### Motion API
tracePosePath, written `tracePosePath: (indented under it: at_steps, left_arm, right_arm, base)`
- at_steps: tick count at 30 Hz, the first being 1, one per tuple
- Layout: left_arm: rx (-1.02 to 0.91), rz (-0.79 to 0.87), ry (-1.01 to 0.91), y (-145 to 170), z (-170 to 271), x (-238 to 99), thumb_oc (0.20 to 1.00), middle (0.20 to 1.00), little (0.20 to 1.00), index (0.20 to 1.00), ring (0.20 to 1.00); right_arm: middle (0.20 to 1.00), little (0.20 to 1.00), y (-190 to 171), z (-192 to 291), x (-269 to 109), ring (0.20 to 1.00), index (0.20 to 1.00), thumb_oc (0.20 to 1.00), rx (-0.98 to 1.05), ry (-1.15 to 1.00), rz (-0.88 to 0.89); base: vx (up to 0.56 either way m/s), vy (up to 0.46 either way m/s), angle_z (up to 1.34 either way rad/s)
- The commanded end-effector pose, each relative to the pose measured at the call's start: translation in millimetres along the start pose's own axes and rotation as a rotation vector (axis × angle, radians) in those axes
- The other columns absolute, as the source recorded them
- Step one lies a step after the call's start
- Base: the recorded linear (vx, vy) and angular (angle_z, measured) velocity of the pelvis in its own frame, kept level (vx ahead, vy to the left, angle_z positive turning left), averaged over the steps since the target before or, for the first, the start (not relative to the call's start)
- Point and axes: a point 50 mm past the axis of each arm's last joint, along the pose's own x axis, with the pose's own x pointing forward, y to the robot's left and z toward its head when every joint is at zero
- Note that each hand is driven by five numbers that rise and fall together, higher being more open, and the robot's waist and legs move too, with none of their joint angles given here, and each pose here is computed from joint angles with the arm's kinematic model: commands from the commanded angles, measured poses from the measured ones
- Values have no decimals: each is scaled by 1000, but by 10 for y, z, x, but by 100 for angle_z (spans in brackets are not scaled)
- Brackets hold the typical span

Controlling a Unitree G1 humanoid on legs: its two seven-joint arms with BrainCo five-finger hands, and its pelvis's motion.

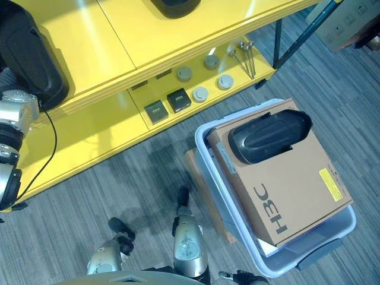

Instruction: Move parts from the plastic box to the shelf.

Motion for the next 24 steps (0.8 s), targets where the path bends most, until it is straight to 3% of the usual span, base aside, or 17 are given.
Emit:
tracePosePath:
  at_steps: [1, 16, 17, 18, 19, 24]
  left_arm:
    - [95, 152, -22, 379, 50, 219, 200, 200, 200, 200, 200]
    - [119, 219, -36, 532, 264, 252, 200, 200, 200, 200, 200]
    - [121, 224, -30, 560, 306, 253, 423, 423, 423, 423, 423]
    - [123, 224, -28, 572, 326, 255, 551, 551, 551, 551, 551]
    - [121, 223, -20, 612, 372, 263, 1000, 1000, 1000, 1000, 1000]
    - [72, 219, -4, 702, 469, 288, 1000, 1000, 1000, 1000, 1000]
  right_arm:
    - [1000, 1000, -147, -103, -22, 1000, 1000, 1000, -6, 53, -32]
    - [1000, 1000, -147, -69, -18, 1000, 1000, 1000, -19, 44, -56]
    - [1000, 1000, -127, -71, -17, 1000, 1000, 1000, -21, 49, -60]
    - [1000, 1000, -119, -68, -16, 1000, 1000, 1000, -21, 50, -62]
    - [1000, 1000, -95, -60, -14, 1000, 1000, 1000, -21, 58, -67]
    - [1000, 1000, -112, -16, -17, 1000, 1000, 1000, -19, 73, -77]
  base:
    - [6, 25, -8]
    - [8, 4, 0]
    - [69, 26, 3]
    - [55, 38, 3]
    - [45, 36, 3]
    - [19, 12, 0]
